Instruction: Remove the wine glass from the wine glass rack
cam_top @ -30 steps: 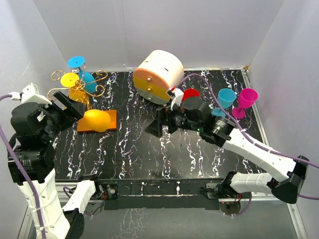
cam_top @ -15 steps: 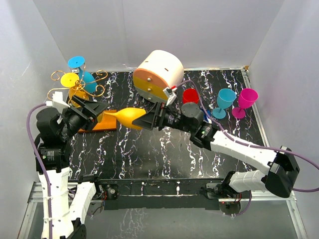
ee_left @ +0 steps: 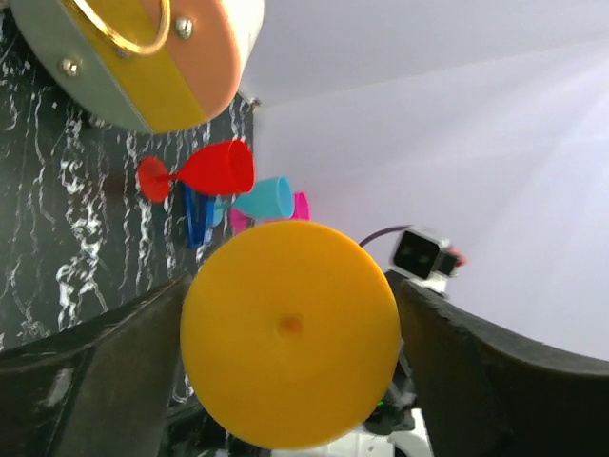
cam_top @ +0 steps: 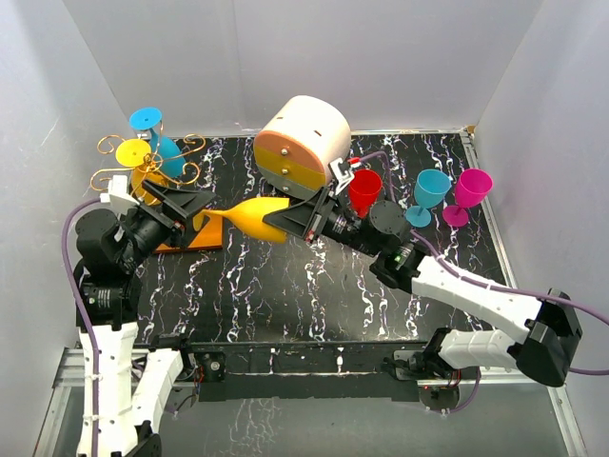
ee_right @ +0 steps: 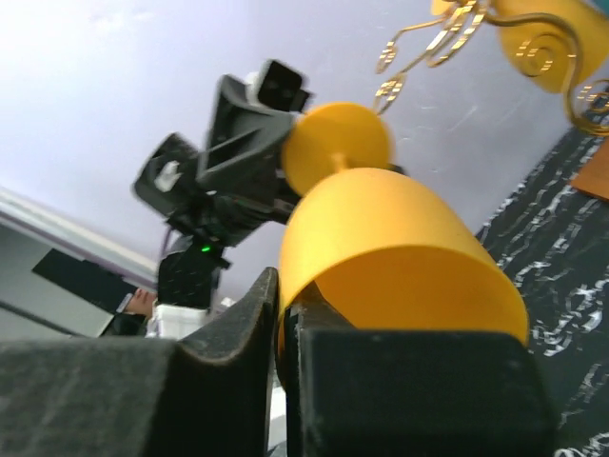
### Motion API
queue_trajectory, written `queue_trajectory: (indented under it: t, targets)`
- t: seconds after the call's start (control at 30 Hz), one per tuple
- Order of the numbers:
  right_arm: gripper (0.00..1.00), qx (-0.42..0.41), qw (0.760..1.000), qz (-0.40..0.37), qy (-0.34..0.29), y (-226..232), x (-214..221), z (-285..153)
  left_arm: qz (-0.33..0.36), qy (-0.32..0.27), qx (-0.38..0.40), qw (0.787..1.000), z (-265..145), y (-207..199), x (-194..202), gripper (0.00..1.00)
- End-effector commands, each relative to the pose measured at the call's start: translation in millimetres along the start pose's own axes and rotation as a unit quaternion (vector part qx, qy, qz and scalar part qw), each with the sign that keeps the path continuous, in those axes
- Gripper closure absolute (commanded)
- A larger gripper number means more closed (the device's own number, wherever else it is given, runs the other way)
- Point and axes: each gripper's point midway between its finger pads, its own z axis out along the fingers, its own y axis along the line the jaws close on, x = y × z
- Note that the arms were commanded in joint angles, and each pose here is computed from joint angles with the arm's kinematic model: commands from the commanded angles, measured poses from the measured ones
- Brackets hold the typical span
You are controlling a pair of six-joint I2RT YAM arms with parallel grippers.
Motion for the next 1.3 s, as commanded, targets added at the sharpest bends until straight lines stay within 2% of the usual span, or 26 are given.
queue_trajectory:
  t: [0.0, 0.17, 0.3, 0.47, 0.6, 0.77, 0.83, 0.9, 1.13, 1.27]
  targets:
    - [1.0, -0.022, 0.999, -0.004, -0.024, 22, -12, -3, 0.008, 0.049, 0.017, 0.999, -4, -4, 19, 0.03]
    - [1.0, 0.053, 0.998, -0.014, -0.031, -4, -12, -17, 0.029, 0.038, -0.012, 0.999, -6, 6, 16, 0.01]
    - [1.0, 0.2, 0.978, -0.045, -0.037, -55, -13, -50, 0.068, 0.021, -0.066, 0.995, -11, 19, 8, 0.01]
    - [1.0, 0.416, 0.901, -0.117, 0.02, -127, 0, -127, 0.113, -0.011, -0.131, 0.985, -23, 35, -5, 0.01]
    - [1.0, 0.516, 0.828, -0.195, 0.099, -147, -1, -175, 0.127, -0.026, -0.137, 0.982, -24, 32, -13, 0.01]
    - [1.0, 0.621, 0.722, -0.277, 0.13, -157, -34, -205, 0.134, -0.033, -0.131, 0.982, -22, 25, -18, 0.01]
    - [1.0, 0.641, 0.697, -0.287, 0.147, -161, -43, -206, 0.138, -0.037, -0.135, 0.98, -24, 24, -21, 0.01]
    - [1.0, 0.647, 0.688, -0.276, 0.176, -172, -48, -203, 0.145, -0.041, -0.136, 0.979, -26, 20, -22, 0.01]
    - [1.0, 0.634, 0.723, -0.207, 0.179, -206, -89, -190, 0.182, -0.067, -0.145, 0.97, -41, 5, -33, 0.01]
    - [1.0, 0.632, 0.727, -0.187, 0.192, -220, -99, -183, 0.203, -0.076, -0.153, 0.964, -50, 0, -37, 0.01]
